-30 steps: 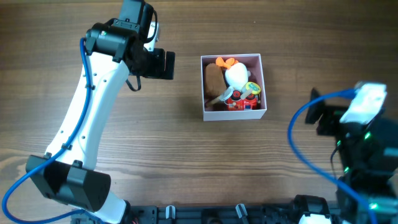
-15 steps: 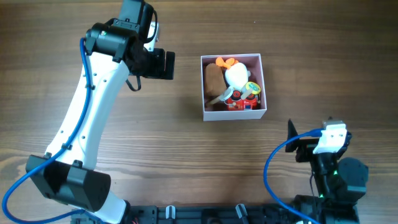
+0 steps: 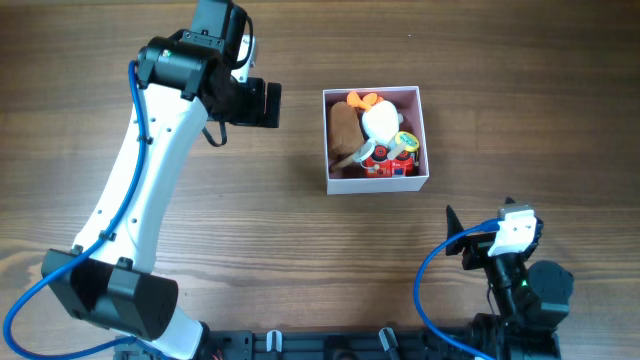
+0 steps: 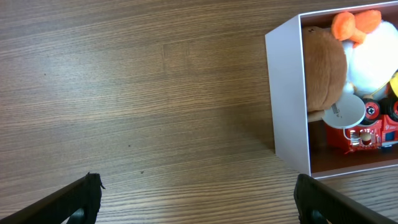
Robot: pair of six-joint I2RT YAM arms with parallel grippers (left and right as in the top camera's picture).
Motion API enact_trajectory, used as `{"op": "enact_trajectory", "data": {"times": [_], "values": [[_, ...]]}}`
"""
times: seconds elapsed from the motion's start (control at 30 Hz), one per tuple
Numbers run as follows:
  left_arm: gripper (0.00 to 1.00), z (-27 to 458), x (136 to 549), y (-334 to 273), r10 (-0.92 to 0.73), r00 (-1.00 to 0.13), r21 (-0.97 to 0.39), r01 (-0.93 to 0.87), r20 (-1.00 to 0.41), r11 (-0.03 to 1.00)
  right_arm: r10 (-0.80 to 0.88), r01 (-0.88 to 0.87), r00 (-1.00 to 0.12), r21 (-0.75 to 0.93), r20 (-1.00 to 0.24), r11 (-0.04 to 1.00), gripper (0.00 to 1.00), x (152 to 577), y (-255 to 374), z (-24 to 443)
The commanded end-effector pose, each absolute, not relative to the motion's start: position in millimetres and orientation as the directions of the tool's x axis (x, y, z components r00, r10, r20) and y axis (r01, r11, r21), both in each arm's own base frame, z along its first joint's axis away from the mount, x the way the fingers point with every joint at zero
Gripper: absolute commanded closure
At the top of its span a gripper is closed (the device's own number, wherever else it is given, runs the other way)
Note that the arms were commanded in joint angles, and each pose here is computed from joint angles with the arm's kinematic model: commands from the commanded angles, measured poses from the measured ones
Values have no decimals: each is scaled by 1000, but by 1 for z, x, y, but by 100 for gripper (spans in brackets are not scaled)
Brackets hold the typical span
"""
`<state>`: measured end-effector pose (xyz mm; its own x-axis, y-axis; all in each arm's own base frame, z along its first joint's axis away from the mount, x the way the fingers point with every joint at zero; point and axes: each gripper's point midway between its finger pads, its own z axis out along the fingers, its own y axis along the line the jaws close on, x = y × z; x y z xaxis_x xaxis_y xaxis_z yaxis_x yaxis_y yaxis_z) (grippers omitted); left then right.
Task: Pack container
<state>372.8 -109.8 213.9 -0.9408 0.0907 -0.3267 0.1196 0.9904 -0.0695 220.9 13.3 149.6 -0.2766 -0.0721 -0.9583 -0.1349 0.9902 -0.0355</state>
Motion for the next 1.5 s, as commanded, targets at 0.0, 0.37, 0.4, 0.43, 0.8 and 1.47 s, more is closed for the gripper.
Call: {"op": "enact_trajectory", "data": {"times": [0.0,0.37,0.4,0.43,0.8,1.47], "values": [[0,209,373,-108,110,-943,-55,134,-315,989,-59,-168,-294,-9,-954,986,0,221,20,136],[0,209,373,-108,110,-943,-55,134,-315,989,-58,-169,-310,-5,-949,986,0,221,20,131],[0,209,373,-108,110,-943,-55,134,-315,989,-58,-168,-310,-6,-949,986,0,221,20,131],[0,209,373,-108,110,-943,-55,134,-315,989,-58,-168,-310,-5,-949,986,0,221,20,131],[0,209,373,-108,109,-943,-55,133,-315,990,-58,-168,-310,-6,-949,986,0,221,20,131],[0,303,326,-77,123,-657,-74,264,-743,962,-58,-168,-310,-5,-949,986,0,221,20,131]]}}
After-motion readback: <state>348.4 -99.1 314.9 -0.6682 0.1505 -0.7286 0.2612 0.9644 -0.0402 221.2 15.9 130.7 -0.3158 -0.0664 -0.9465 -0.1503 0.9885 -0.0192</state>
